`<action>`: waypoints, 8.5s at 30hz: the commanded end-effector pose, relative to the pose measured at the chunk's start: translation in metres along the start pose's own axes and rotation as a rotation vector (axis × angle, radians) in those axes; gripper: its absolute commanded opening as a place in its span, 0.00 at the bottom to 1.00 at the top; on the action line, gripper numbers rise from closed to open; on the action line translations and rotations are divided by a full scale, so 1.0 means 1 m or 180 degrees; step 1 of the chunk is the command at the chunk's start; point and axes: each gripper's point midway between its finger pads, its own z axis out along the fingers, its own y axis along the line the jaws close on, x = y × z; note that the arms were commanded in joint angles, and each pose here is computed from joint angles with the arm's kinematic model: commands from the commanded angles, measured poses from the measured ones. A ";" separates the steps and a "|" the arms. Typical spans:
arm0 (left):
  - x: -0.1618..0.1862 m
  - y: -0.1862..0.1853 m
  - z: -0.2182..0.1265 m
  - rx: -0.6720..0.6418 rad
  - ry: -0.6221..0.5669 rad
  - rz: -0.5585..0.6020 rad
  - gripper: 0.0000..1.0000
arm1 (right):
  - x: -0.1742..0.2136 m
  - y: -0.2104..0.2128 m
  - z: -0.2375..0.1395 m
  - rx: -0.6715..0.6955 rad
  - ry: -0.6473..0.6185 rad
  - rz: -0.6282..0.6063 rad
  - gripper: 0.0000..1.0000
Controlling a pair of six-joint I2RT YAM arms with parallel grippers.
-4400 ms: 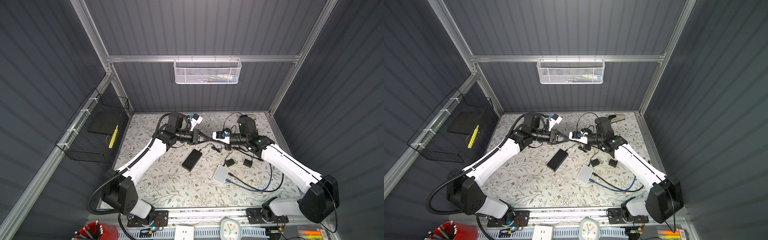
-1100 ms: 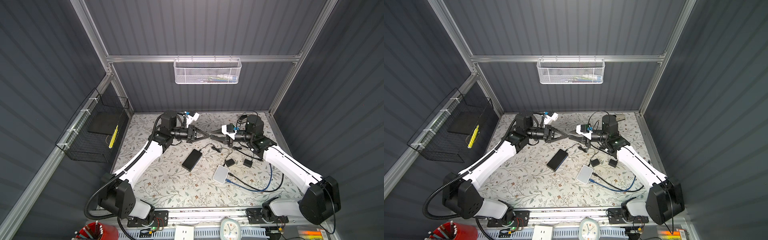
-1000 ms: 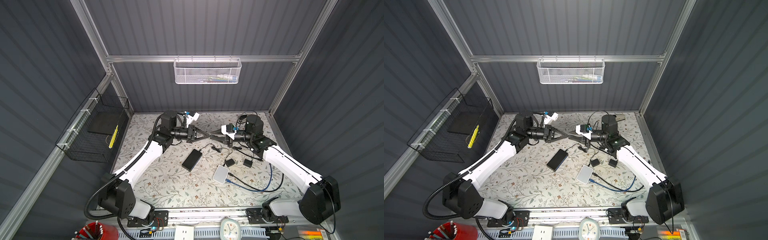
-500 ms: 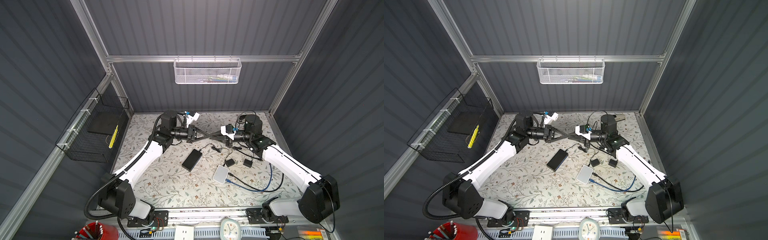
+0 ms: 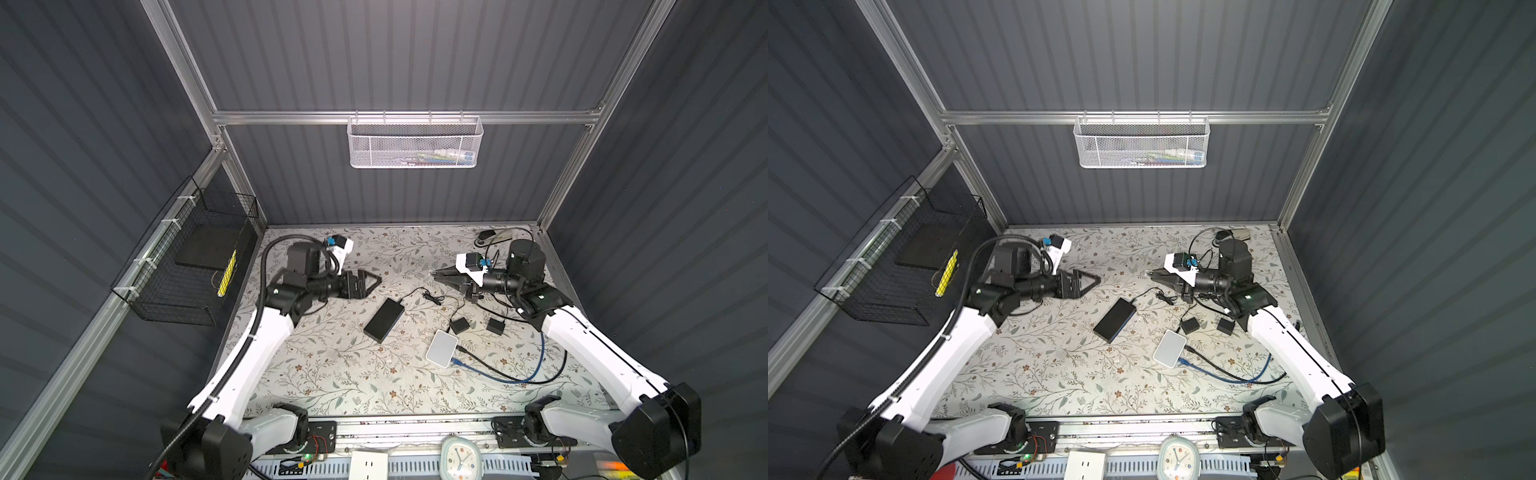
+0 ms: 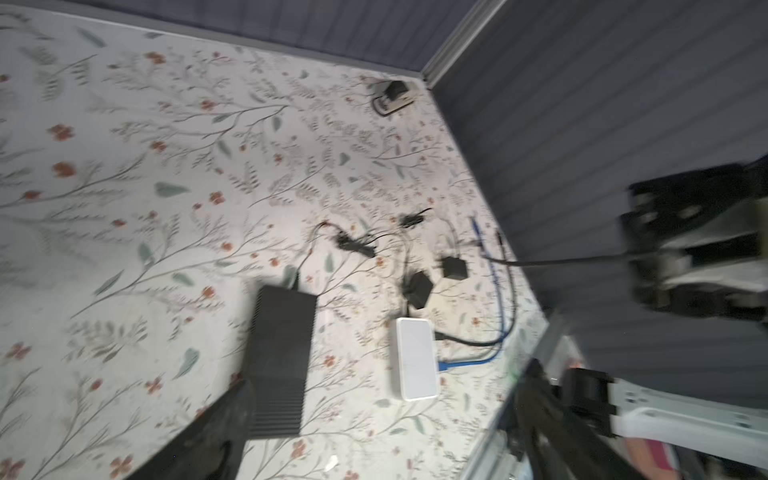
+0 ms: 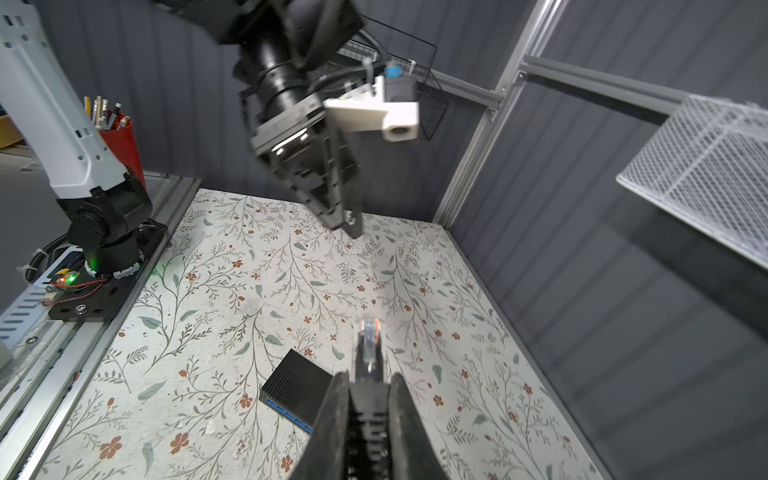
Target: Insert the plug into the switch port
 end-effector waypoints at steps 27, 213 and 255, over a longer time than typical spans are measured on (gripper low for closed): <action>0.134 0.087 0.145 -0.1281 0.0563 0.1192 0.81 | 0.030 -0.005 -0.027 0.0210 0.0169 0.0652 0.05; -0.158 0.109 0.040 -0.1559 0.0119 0.0649 0.31 | 0.100 -0.045 -0.116 0.2169 0.0166 0.2744 0.85; -0.079 0.153 0.012 -0.1487 0.0092 -0.0394 0.29 | 0.236 -0.112 0.142 0.2960 -0.0156 0.8184 0.54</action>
